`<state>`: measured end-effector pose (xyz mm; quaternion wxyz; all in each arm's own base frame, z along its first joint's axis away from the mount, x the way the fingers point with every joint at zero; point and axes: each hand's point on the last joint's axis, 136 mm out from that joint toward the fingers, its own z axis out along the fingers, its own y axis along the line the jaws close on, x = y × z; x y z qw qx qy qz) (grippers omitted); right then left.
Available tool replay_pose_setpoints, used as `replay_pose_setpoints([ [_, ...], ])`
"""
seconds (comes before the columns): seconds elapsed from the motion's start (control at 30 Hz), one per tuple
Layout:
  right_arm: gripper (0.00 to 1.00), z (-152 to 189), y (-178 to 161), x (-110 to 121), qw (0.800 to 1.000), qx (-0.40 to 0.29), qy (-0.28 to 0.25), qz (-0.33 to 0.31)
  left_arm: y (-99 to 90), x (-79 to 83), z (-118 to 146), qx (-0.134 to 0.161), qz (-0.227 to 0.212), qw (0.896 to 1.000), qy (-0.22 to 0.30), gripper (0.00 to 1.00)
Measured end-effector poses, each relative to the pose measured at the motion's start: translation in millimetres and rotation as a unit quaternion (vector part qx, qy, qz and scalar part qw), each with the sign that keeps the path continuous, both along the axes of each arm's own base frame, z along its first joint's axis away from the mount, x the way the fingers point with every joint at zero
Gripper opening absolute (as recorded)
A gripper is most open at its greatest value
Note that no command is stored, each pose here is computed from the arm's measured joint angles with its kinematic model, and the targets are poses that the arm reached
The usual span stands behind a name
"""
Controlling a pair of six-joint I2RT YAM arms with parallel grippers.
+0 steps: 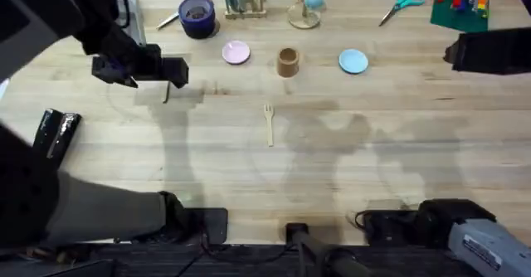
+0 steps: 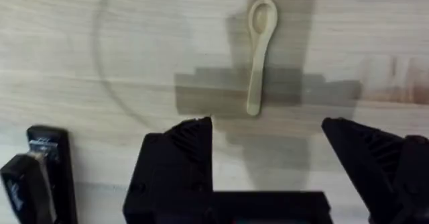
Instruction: Pick up a utensil and set it on the pink plate, then put the other utensil in the container.
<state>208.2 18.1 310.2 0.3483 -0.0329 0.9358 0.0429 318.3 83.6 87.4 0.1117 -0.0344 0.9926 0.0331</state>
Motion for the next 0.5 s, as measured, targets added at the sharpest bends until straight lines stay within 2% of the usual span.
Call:
replay_pose_setpoints([
  [0.07, 0.995, 0.0, 0.0, 0.0, 1.000, 0.000, 0.000, 0.000, 0.7, 3.1, -10.5, -0.002, -0.002, 1.000, 0.009, 0.993],
  [0.1, 0.995, 0.0, 0.0, 0.0, 1.000, 0.000, 0.000, 0.000, 0.7, 2.0, -32.9, -0.010, -0.002, 0.999, 0.041, 0.993],
  [0.17, 0.995, 0.0, 0.0, 0.0, 1.000, 0.000, 0.000, 0.000, 1.1, 3.3, -40.8, -0.012, -0.002, 0.999, 0.053, 0.993],
  [0.3, 0.996, 0.0, 0.0, 0.0, 1.000, 0.000, 0.000, 0.000, 5.1, 19.1, -44.4, -0.011, -0.002, 0.999, 0.048, 0.993],
  [0.33, 0.996, 0.0, 0.0, 0.0, 1.000, 0.000, 0.000, 0.000, 14.4, 39.3, -40.5, -0.006, 0.003, 1.000, 0.028, 0.992],
  [0.5, 0.995, 0.0, 0.0, 0.0, 1.000, 0.000, 0.000, 0.000, 17.6, 38.4, -49.8, -0.018, 0.007, 0.999, 0.038, 0.994],
])
